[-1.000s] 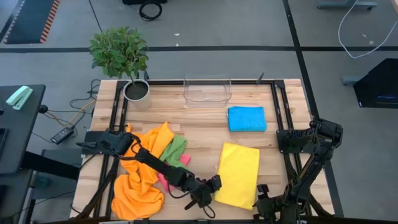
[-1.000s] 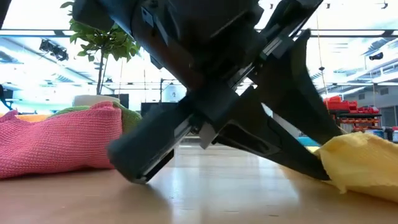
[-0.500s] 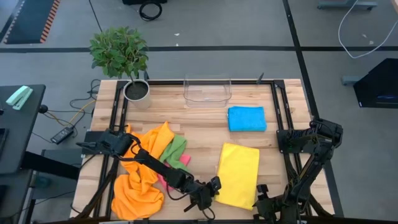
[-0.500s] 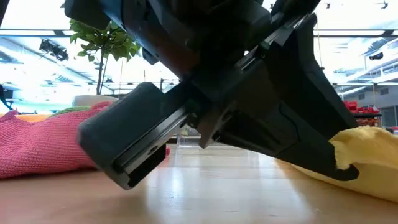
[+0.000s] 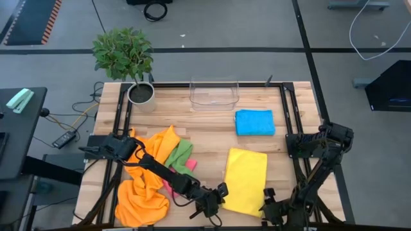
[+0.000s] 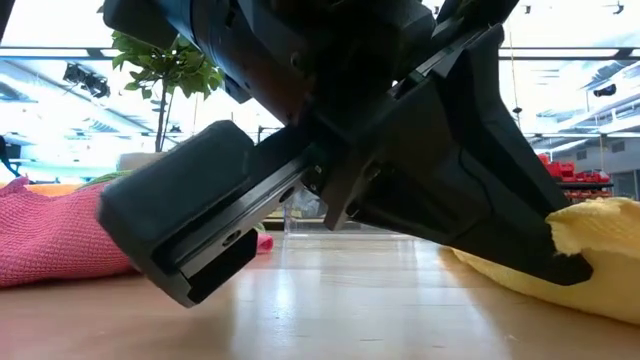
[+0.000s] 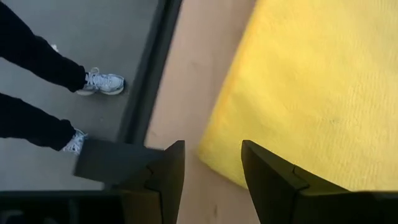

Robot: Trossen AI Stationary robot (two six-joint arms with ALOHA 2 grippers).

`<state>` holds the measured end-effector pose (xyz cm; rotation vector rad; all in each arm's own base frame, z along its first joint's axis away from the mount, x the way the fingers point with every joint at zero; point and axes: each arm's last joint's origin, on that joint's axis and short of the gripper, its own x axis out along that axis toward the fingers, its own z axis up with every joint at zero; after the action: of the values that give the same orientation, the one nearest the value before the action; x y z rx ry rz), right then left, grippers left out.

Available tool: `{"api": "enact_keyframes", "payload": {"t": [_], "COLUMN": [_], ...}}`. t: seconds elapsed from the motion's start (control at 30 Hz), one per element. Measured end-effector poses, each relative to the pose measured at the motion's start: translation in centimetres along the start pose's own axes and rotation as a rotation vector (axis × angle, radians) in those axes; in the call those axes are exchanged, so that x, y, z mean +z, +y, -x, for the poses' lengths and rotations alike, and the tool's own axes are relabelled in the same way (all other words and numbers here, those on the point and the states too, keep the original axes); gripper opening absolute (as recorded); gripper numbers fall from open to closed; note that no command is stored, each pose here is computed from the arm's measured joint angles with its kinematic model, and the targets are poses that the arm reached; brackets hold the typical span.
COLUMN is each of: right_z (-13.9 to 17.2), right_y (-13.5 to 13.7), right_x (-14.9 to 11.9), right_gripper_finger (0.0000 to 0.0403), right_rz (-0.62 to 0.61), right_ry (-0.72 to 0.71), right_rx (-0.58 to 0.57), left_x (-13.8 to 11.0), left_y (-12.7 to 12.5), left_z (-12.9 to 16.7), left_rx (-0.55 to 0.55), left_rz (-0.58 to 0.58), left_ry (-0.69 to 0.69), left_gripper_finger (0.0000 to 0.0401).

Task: Fold microfiber towels
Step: Fold the yellow towel

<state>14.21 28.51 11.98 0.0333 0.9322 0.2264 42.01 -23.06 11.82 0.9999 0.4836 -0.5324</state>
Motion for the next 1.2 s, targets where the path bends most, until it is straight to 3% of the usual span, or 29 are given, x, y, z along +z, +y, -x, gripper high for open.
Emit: {"api": "enact_keyframes", "payload": {"t": [0.5,0.67,0.83,1.0,1.2], "right_z": [-1.6,-2.5,-1.5,0.3,4.3], "right_y": [0.1,0.2,0.0,-0.4,-1.7], "right_x": [-1.0,-1.4,-1.2,-0.7,0.8], "right_gripper_finger": [0.0108,0.0062,0.0008,0.0005,0.0004], "right_rz": [0.047,-0.076,-0.154,-0.316,-0.527], "right_ry": [0.031,0.021,0.017,0.019,-0.119], "right_rx": [0.029,0.014,-0.003,-0.017,-0.101], "left_x": [0.0,0.0,0.1,-0.7,-3.2], "left_y": [0.0,0.0,-0.1,1.2,3.1], "left_z": [0.0,0.0,0.0,0.0,-0.1], "left_rx": [0.000,-0.002,-0.077,-0.142,-0.304], "left_rz": [0.087,0.171,0.412,0.776,1.042], "left_ry": [0.001,-0.001,-0.051,-0.074,-0.065], "left_gripper_finger": [0.0024,0.0024,0.0009,0.0008,0.0008]}}
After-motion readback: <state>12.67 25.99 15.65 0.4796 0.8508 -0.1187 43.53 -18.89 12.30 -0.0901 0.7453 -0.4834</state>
